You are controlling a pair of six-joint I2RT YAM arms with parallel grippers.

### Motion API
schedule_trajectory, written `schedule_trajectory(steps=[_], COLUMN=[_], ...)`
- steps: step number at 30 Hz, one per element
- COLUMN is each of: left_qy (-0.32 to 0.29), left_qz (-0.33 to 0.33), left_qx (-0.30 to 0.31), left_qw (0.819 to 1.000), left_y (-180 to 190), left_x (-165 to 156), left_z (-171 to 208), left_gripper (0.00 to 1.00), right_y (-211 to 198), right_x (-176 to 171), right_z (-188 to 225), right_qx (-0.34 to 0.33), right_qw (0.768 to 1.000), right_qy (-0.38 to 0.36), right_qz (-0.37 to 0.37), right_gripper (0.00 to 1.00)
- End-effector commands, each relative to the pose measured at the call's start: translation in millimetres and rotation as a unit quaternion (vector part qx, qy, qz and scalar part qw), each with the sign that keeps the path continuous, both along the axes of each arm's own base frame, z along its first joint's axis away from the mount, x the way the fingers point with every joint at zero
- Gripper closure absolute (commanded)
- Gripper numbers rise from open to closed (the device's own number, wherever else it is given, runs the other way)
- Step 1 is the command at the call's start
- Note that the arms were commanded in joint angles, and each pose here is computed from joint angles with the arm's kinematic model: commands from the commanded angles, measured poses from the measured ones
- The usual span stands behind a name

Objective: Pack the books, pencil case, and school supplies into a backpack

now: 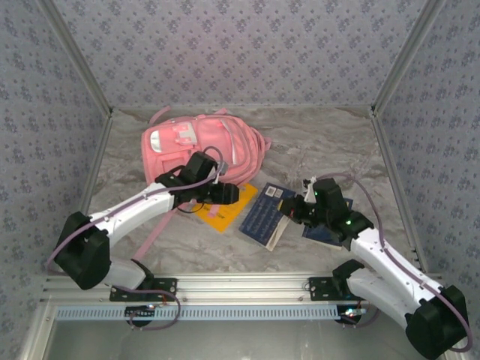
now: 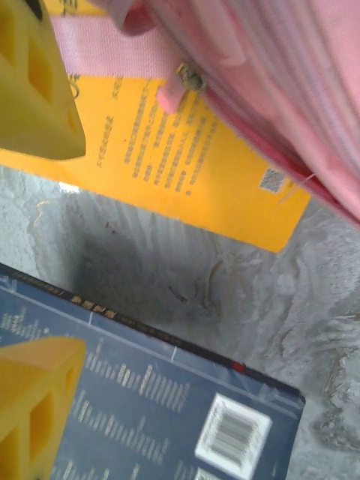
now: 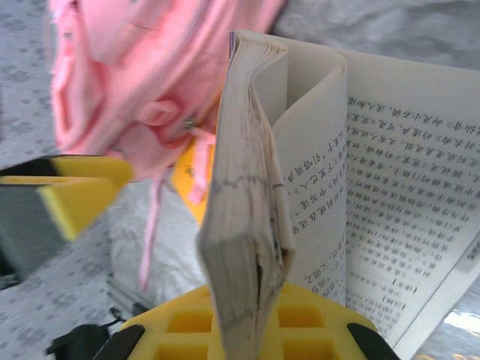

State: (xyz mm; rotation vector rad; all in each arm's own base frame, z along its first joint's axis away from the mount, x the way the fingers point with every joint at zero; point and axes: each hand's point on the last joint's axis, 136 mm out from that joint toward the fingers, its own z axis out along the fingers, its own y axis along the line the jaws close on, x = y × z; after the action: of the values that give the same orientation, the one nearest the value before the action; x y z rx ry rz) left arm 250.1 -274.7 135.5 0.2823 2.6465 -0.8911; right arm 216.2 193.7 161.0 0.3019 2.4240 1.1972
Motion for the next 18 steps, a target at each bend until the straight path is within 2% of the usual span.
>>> schedule_trajectory(steps=[1,9,13,16,18], left_qy=[0.039,0.074,0.081,0.086,0.086], left_qz=[-0.038,-0.079,-0.083,-0.088,-0.089], left_qx=[-0.068,-0.233,-0.280,-0.304,-0.320], left_qw=[0.996,0.966,0.953,0.945,0.939], left_y=[-17.1,-48.8,-55.0,-58.1,-59.2], left_x=[-15.0,-21.7,-22.9,-24.5,-24.8], left_z=[6.6,44.9,55.6,61.6,67.0], left_gripper=[0.32,0.30,0.33,0.40,0.49], right_y=[14.8,25.7,25.6,24.5,22.0], right_x=[-0.5,3.8,9.7,12.5,15.1], right_z=[50.3,89.8,96.7,100.3,100.1], right_qx=[0.054,0.102,0.122,0.126,0.123], right_qw=[0.997,0.991,0.989,0.988,0.989], right_qy=[-0.041,-0.056,-0.056,-0.058,-0.059], right_qz=[0.042,0.066,0.063,0.062,0.060], right_gripper=[1.00,1.00,1.00,1.00,1.00])
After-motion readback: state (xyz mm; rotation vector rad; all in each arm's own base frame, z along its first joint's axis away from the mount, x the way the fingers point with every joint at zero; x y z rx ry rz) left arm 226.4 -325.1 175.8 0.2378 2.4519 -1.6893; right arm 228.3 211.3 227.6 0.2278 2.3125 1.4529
